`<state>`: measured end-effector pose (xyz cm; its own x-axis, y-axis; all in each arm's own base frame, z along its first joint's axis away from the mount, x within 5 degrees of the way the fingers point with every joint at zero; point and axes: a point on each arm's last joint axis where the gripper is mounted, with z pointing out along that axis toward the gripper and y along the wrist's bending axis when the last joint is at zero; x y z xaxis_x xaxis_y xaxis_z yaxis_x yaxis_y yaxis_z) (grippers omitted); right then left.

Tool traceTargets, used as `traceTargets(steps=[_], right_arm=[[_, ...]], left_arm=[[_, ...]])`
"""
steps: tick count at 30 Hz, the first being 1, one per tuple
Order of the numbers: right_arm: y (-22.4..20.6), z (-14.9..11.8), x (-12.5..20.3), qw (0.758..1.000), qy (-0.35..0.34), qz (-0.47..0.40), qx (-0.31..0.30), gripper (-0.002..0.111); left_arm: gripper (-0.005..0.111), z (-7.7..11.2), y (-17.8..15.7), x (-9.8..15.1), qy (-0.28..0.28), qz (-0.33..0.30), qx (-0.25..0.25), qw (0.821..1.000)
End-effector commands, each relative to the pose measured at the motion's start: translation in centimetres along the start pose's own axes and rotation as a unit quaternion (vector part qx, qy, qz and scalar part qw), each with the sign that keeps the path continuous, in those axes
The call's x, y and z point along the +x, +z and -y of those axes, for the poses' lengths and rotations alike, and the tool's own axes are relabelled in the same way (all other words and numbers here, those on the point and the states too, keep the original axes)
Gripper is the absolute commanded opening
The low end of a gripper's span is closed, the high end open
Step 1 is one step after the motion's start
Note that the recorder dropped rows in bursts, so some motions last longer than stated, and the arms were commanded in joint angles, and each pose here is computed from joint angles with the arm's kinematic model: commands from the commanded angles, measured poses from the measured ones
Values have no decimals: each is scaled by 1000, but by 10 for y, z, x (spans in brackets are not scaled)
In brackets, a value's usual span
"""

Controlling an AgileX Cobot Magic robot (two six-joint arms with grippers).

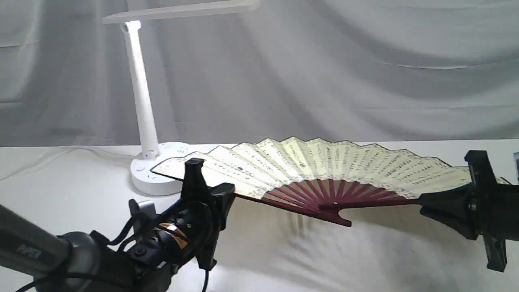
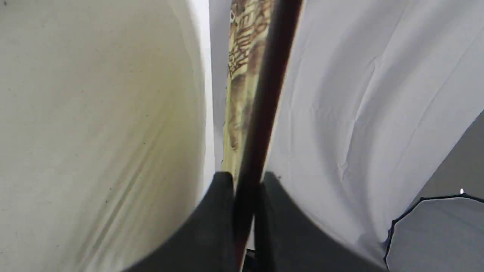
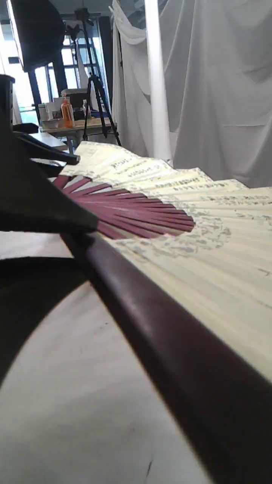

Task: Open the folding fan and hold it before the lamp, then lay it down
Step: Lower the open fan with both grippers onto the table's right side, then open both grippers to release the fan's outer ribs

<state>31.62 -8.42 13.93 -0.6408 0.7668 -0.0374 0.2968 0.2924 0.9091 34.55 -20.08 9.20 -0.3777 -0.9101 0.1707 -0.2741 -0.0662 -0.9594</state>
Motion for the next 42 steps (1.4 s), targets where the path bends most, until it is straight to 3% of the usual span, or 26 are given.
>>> traceTargets(steps=[1,16,26,34,37,42], right_arm=[[-8,26,-10,997,-9,31,66,0],[-11,52,-19,995,-12,53,86,0],[-11,54,-20,994,-13,57,97,0],[-11,56,-20,993,-12,60,103,0],[-11,56,-20,993,-14,58,105,6],[-11,57,-19,993,-18,53,107,32]], left_arm=[[0,11,7,-4,-36,19,53,998],[0,-7,32,0,-14,-9,48,999],[20,-9,32,-1,-15,-7,44,999],[24,-8,32,2,-4,-20,46,999],[24,-7,32,3,1,-28,54,998],[24,-7,32,5,8,-38,54,998]])
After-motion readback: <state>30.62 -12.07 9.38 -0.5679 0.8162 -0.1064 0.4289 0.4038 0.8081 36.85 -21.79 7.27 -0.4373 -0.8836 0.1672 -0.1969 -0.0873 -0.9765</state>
